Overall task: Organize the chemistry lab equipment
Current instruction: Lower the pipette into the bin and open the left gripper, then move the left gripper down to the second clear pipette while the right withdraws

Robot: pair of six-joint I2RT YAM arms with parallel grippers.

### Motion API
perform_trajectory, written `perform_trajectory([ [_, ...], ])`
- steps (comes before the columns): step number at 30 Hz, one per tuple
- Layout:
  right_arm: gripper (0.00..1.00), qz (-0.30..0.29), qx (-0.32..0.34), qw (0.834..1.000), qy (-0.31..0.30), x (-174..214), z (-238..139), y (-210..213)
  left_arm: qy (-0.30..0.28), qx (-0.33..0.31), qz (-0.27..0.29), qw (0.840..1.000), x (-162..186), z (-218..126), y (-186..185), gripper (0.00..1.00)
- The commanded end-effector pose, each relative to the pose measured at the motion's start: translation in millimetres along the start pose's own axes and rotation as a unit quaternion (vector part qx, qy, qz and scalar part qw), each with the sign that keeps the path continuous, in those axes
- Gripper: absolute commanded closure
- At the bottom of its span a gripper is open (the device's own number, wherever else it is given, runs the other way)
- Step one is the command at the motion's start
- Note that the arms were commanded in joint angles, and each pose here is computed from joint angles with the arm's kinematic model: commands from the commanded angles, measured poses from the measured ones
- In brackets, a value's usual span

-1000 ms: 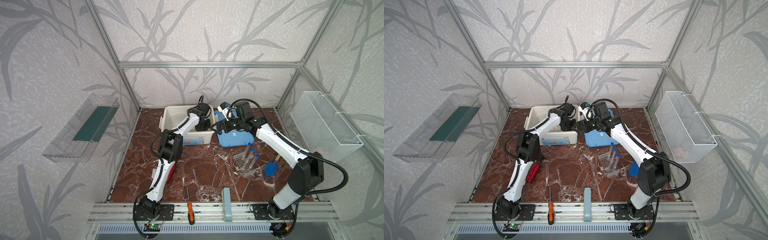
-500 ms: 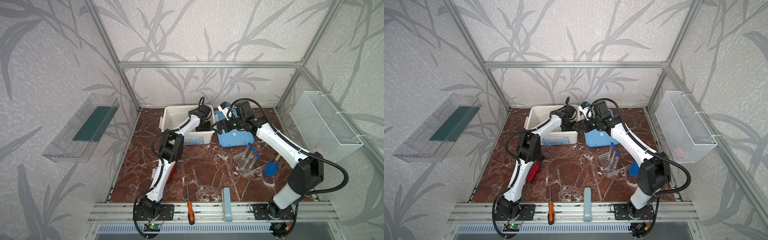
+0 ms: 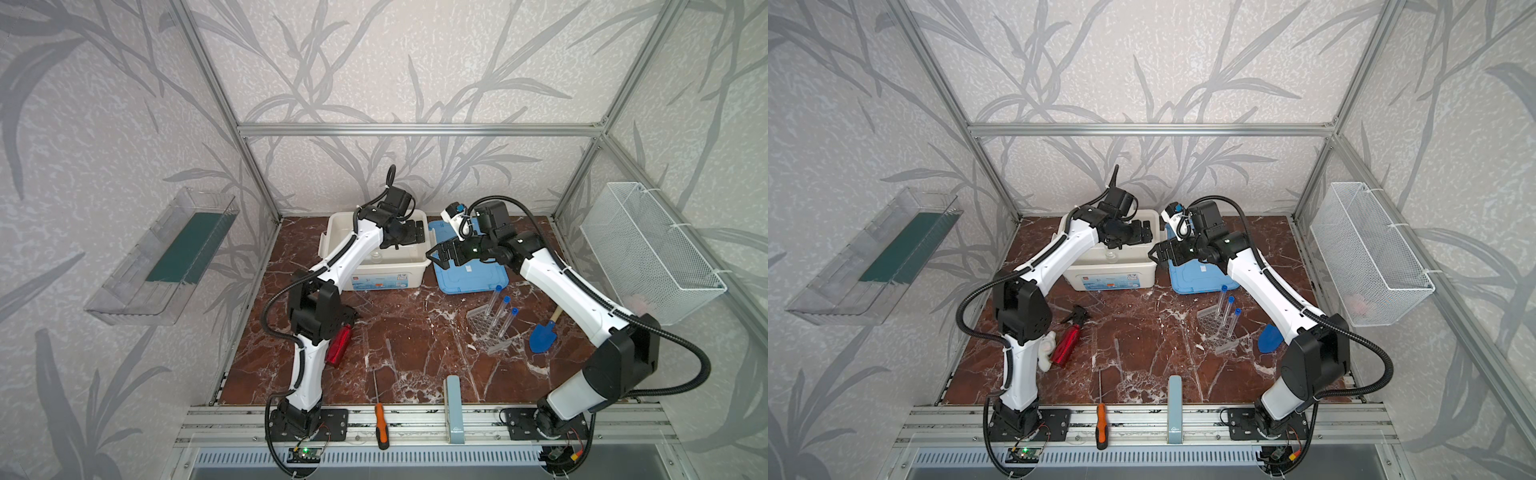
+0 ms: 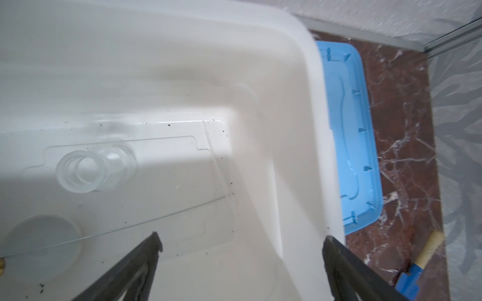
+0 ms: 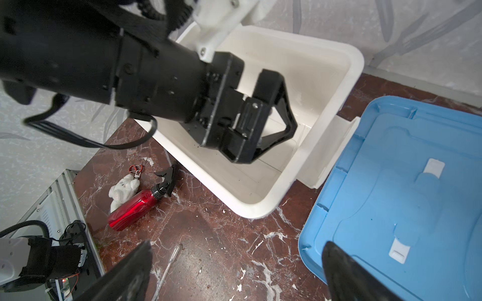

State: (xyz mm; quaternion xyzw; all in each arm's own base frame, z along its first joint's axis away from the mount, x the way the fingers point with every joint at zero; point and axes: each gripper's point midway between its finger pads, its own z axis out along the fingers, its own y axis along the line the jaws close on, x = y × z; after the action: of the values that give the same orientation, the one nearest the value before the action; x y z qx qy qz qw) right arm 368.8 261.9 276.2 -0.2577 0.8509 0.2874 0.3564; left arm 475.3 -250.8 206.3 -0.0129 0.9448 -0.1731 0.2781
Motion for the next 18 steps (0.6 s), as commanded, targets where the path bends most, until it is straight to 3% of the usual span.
perform_trajectory([
  [1,0.01,-0.025,-0.002,0.999,-0.022,-13,-32,14,-0.03,0.013,-0.003,0.999,-2,-29,-3,0.01],
  [8,0.01,-0.039,-0.01,0.999,-0.026,2,-53,26,-0.024,0.065,-0.018,0.997,30,-81,-7,0.03],
  [18,0.01,-0.079,-0.011,0.997,0.025,70,-44,56,0.001,-0.011,-0.039,0.999,130,-130,55,0.14],
])
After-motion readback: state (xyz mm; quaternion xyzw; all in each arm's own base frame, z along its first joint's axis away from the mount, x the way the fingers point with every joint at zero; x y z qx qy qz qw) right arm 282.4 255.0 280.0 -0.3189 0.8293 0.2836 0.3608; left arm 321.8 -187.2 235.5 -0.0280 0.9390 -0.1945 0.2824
